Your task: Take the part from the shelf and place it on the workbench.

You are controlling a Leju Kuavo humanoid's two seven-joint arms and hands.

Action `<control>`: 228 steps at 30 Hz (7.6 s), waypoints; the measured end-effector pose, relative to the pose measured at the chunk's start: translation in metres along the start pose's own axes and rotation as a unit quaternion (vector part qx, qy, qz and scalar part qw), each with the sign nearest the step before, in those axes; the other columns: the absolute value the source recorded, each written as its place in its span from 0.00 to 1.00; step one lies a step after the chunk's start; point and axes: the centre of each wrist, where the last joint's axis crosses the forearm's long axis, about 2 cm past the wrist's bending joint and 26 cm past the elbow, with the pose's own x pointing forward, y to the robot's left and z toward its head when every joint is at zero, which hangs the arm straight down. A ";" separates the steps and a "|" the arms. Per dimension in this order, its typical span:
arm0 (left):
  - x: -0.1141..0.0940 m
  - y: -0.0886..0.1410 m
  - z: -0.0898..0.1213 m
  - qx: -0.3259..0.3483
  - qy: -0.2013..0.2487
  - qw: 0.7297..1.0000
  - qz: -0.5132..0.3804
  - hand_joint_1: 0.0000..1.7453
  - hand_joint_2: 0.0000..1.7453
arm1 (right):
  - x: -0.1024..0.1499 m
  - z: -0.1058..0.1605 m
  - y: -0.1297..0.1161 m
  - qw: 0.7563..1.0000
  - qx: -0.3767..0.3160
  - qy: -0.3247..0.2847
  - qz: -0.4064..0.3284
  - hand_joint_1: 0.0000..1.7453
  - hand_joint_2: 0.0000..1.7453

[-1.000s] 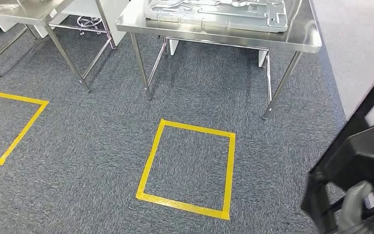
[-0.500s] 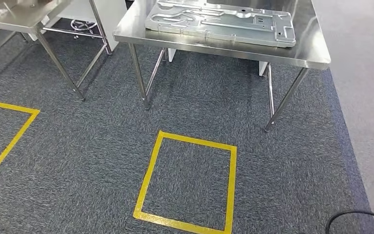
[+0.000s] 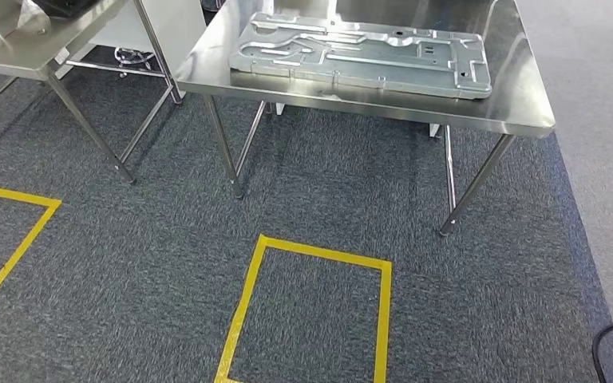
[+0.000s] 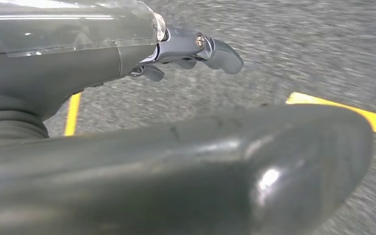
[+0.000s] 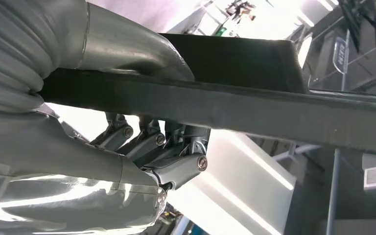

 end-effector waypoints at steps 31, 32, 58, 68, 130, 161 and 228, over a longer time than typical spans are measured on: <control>0.011 0.009 -0.006 -0.012 0.005 1.000 -0.022 0.00 0.00 | 0.147 -0.052 0.218 0.909 0.385 -0.097 0.126 1.00 1.00; 0.012 0.010 -0.006 -0.012 0.005 1.000 -0.021 0.00 0.00 | 0.155 -0.054 0.220 0.909 0.384 -0.105 0.124 1.00 1.00; 0.008 0.006 -0.005 -0.019 0.017 1.000 -0.015 0.00 0.00 | 0.227 -0.023 0.263 0.829 0.441 -0.275 0.206 1.00 1.00; 0.009 0.004 -0.005 -0.019 0.018 1.000 -0.016 0.00 0.00 | 0.218 -0.010 0.273 0.817 0.459 -0.275 0.217 1.00 1.00; 0.009 0.002 -0.005 -0.023 -0.001 1.000 0.006 0.00 0.00 | 0.160 0.027 0.281 0.809 0.494 -0.239 0.209 0.00 1.00; 0.010 -0.005 -0.005 -0.032 -0.003 0.999 0.012 0.00 0.00 | 0.149 0.025 0.275 0.818 0.488 -0.225 0.205 0.00 1.00; -0.004 -0.030 0.005 0.044 0.021 0.994 0.096 0.00 0.00 | -0.057 0.457 0.092 0.604 0.629 0.476 0.114 0.00 0.00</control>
